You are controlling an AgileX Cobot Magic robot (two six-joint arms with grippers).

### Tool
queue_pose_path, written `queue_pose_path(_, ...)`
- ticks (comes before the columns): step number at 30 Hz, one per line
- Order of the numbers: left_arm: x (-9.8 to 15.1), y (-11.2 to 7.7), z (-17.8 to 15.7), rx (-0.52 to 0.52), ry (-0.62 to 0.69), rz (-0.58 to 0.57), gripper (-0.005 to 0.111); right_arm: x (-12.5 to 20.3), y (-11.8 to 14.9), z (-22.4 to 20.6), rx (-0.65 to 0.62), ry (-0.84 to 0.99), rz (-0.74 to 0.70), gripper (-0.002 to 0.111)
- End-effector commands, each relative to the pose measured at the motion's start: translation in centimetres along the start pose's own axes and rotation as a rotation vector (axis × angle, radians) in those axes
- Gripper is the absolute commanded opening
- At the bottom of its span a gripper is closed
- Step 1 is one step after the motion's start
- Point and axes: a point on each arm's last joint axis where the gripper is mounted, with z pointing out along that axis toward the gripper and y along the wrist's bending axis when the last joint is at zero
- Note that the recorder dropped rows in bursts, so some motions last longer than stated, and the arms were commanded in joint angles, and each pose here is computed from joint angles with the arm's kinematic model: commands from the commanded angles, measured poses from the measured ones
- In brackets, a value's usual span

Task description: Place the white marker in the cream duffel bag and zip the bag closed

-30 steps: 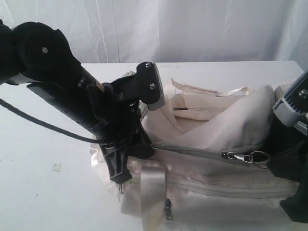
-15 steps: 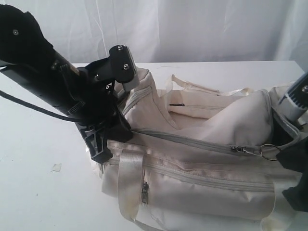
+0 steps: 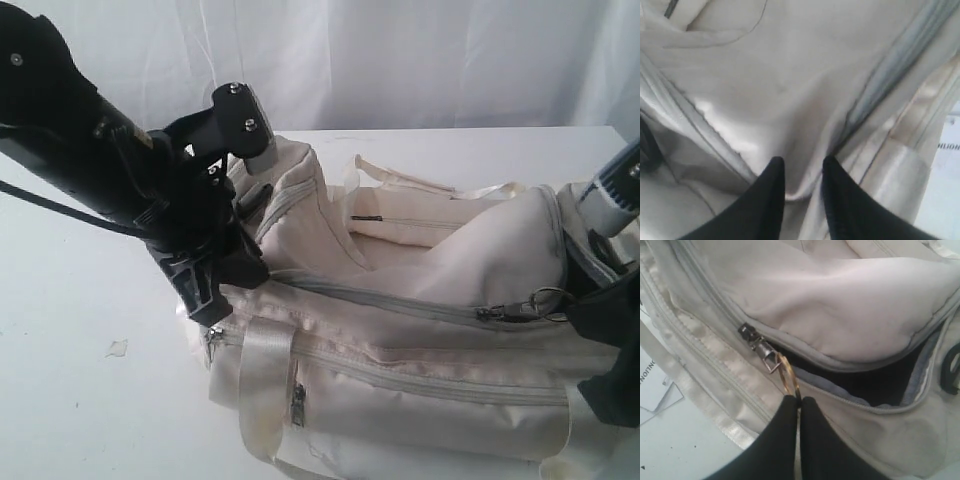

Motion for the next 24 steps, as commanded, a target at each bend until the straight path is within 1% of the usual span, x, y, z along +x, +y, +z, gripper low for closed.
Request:
queue_pose_path(1,-1.1,-0.7,-0.3,0.059,-0.131,-0.047,0.054,-0.1,0.1,-0.2,-0.004,-0.025,-0.002,0.0)
queue_pose_path(3,-1.6,-1.4,-0.3,0.1,-0.162,-0.01,0.062,-0.1,0.1,-0.2,-0.004,-0.025,-0.002,0.0)
queue_pose_path(7,-2.6,-3.6,0.2,0.147,-0.174,0.133,0.062,-0.2,0.1,-0.2,-0.003,-0.027,-0.002,0.0)
queue_pose_path(9,-3.3,-4.8,0.5,0.147,-0.197,0.191,0.062,-0.2,0.1,-0.2,-0.003,-0.027,-0.002,0.0)
queue_pose_path(12,-4.2,-5.8,1.2,0.12,-0.228,0.222,0.062,-0.2,0.0,-0.2,-0.002,-0.03,-0.002,0.0)
queue_pose_path(17,-4.7,-6.0,2.8,0.08,-0.241,0.229,0.062,-0.2,0.0,-0.2,-0.002,-0.03,-0.002,0.0)
queue_pose_path(24,-4.5,-6.2,4.5,0.098,-0.207,0.237,0.062,-0.2,0.0,-0.2,-0.002,-0.03,-0.002,0.0)
